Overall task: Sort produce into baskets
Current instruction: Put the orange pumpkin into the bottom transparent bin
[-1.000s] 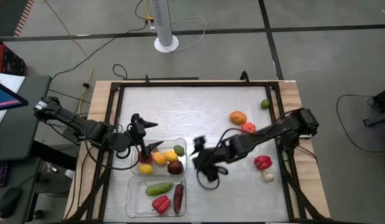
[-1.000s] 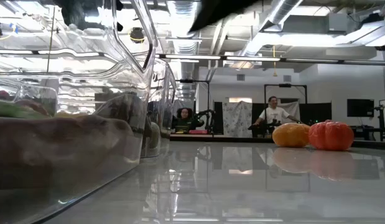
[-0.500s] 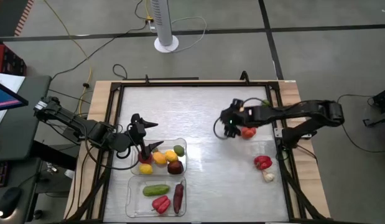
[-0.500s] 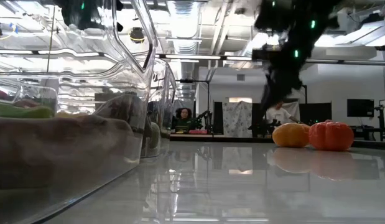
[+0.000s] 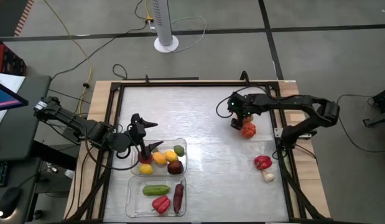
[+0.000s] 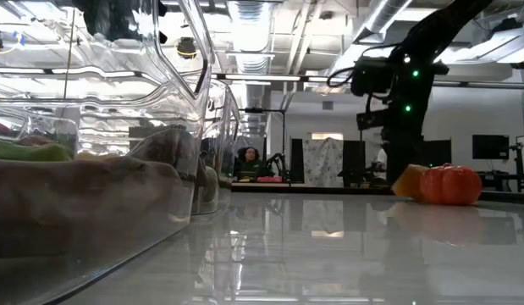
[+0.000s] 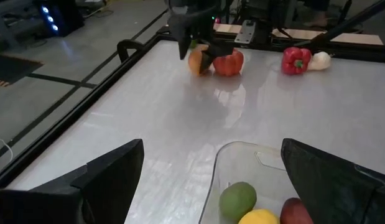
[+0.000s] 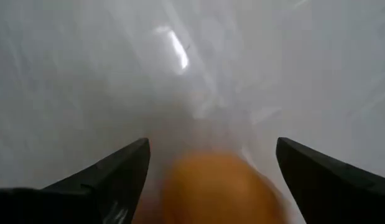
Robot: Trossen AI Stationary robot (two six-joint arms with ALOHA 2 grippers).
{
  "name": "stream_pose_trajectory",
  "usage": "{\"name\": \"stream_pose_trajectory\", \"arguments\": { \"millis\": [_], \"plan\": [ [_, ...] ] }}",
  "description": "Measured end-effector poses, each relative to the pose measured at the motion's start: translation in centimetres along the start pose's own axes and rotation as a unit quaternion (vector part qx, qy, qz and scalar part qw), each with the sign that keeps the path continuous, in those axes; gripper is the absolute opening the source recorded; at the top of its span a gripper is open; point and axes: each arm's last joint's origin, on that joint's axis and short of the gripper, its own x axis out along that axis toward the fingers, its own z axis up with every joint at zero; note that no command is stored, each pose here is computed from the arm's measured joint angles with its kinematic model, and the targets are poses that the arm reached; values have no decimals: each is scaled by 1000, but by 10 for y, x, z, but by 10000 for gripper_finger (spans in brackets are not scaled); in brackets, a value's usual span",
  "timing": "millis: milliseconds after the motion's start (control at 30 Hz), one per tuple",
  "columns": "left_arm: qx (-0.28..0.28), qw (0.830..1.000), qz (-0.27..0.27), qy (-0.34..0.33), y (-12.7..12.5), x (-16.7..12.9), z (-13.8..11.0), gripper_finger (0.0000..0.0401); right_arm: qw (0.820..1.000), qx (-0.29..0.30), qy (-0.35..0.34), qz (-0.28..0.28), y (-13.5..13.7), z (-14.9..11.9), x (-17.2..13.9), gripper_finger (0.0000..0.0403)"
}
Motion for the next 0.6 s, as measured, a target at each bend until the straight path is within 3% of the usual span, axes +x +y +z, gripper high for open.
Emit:
{"name": "stream_pose_trajectory", "arguments": {
  "millis": [333, 600],
  "plan": [
    [-1, 1000, 0, 0, 0, 0, 0, 368, 996, 0, 89, -13, 5, -7, 27, 315],
    [-1, 1000, 0, 0, 0, 0, 0, 368, 998, -19, 42, -44, 12, -1, 6, 259]
  ]
}}
